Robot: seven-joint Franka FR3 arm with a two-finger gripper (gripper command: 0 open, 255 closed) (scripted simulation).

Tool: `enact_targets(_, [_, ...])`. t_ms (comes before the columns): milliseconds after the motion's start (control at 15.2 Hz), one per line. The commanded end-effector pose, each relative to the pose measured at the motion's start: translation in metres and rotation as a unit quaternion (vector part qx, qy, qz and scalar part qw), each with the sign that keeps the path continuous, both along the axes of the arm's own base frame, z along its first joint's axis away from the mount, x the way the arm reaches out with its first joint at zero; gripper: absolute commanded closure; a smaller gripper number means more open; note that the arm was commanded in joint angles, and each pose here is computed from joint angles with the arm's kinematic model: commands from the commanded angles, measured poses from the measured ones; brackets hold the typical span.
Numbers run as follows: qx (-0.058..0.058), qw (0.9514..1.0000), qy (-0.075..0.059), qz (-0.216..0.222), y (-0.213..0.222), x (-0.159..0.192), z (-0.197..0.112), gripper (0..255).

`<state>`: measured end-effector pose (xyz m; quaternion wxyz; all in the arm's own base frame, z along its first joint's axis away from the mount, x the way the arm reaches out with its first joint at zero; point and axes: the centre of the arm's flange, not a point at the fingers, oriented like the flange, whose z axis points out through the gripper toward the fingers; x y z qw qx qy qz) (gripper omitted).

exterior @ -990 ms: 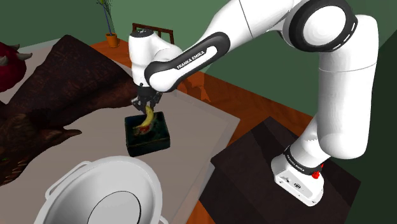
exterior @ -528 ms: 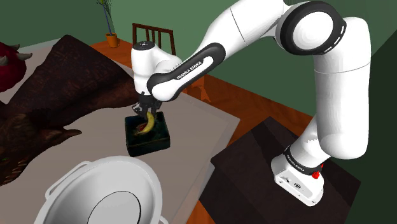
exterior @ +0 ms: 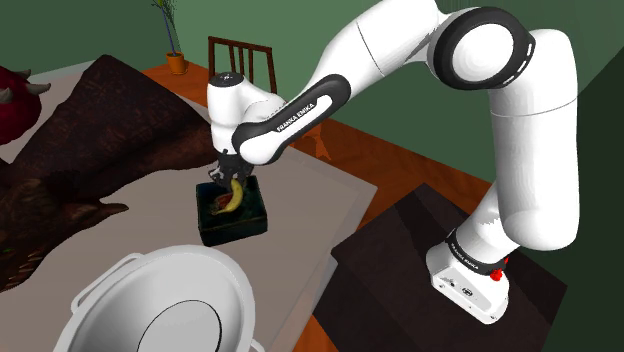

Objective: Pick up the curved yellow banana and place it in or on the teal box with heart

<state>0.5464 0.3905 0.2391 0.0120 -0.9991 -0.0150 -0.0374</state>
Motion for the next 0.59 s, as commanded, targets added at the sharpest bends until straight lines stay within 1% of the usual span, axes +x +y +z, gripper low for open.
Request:
enact_targets(0, [0.000,1.0000,0.000,0.000,0.000,0.000,0.000,255])
enact_targets(66, [0.000,1.0000,0.000,0.000,0.000,0.000,0.000,0])
enact_targets(396, [0.000,1.0000,0.000,0.000,0.000,0.000,0.000,0])
enact_targets(528, [0.000,1.0000,0.000,0.000,-0.001,-0.002,0.026,0])
